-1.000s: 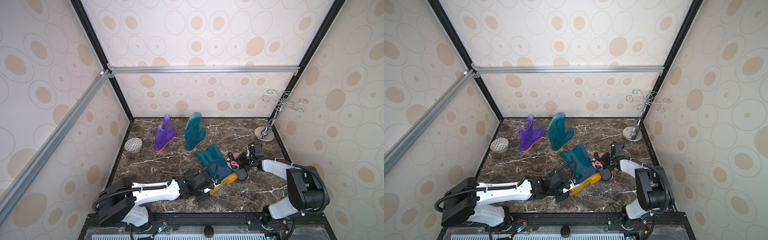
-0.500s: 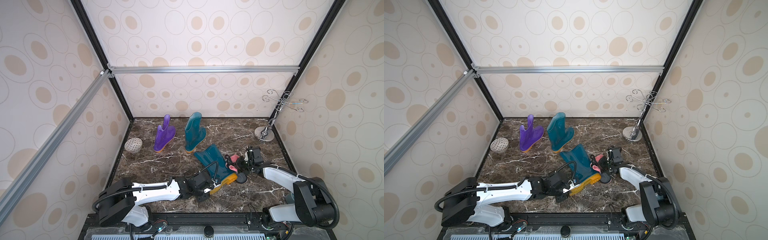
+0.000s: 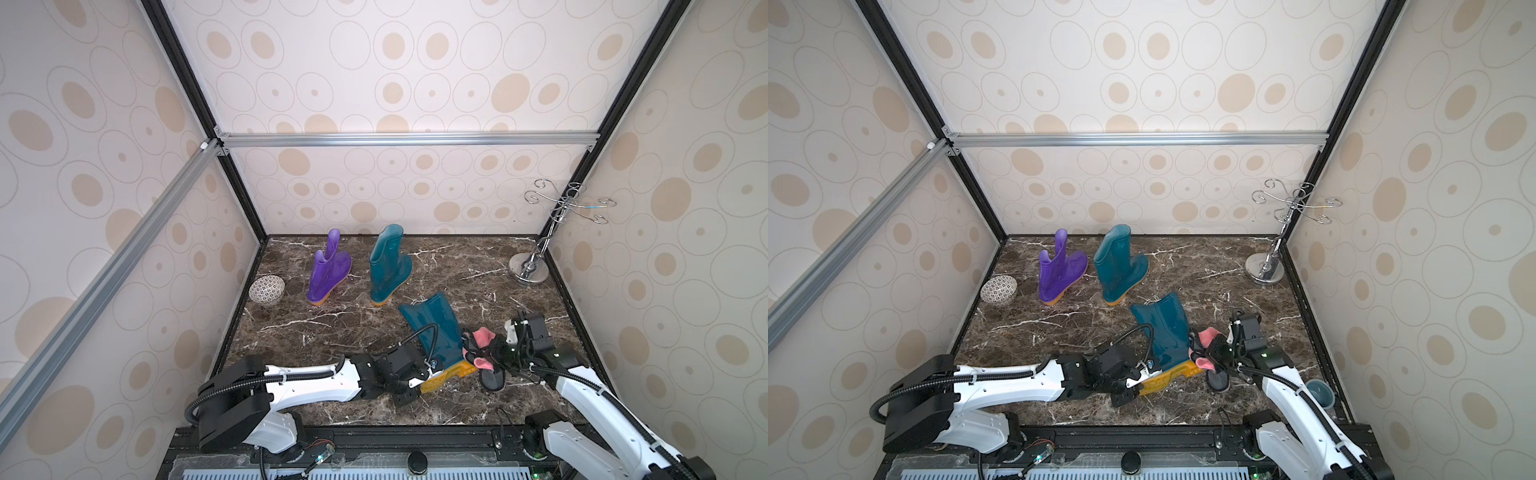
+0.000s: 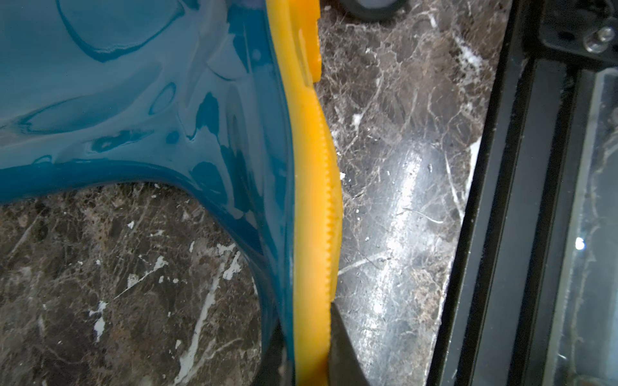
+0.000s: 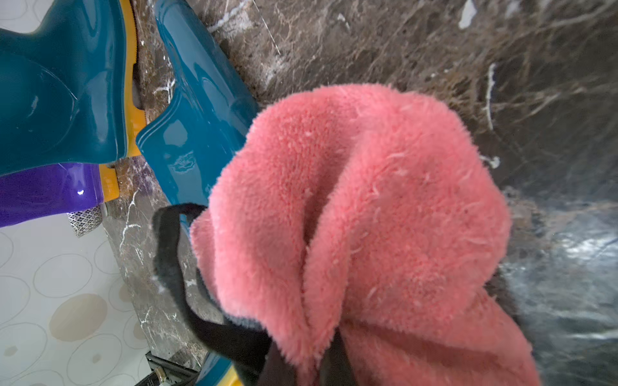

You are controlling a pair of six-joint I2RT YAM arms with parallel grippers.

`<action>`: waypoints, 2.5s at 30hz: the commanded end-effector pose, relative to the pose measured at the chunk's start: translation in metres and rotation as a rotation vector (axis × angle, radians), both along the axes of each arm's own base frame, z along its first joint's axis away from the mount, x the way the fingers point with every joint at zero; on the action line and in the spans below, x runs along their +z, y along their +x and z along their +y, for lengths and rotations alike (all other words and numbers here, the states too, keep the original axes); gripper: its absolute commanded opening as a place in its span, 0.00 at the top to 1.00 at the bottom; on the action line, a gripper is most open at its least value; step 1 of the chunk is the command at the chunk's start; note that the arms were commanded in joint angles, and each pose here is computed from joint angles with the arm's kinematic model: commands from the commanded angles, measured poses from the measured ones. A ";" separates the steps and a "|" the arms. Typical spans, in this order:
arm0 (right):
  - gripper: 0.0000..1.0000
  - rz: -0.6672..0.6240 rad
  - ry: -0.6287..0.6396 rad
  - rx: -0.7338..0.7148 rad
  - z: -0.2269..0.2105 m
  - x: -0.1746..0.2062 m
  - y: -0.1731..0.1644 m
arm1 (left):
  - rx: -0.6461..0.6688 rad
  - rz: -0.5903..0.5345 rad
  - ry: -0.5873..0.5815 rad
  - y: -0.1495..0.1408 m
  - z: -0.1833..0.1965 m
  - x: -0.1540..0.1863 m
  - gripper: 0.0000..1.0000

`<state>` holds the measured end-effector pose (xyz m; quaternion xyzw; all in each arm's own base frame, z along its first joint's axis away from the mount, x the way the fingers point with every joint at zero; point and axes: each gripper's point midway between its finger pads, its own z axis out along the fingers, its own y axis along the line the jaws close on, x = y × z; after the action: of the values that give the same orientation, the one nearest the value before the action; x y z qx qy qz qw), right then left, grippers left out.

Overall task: Wipe the rubber boots with a cloth
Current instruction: Wipe the dirt off the rubber boot.

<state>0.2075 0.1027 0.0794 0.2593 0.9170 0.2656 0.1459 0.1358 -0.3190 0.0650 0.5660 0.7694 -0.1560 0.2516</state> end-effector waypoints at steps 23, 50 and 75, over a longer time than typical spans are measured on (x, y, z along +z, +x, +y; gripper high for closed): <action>1.00 0.071 0.038 -0.058 0.018 -0.047 0.094 | -0.017 0.030 0.053 -0.009 0.011 -0.015 1.00; 1.00 -0.170 0.134 0.260 0.049 0.098 0.026 | 0.077 0.006 0.003 -0.001 0.015 0.004 0.45; 1.00 -0.007 0.063 0.593 0.155 0.034 0.005 | 0.265 0.113 -0.139 -0.028 0.020 -0.016 0.94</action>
<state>0.2245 0.2524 0.1243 -0.0016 0.9332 0.3492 0.0849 0.1135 -0.3105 0.0667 0.4478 0.8187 -0.2197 0.2846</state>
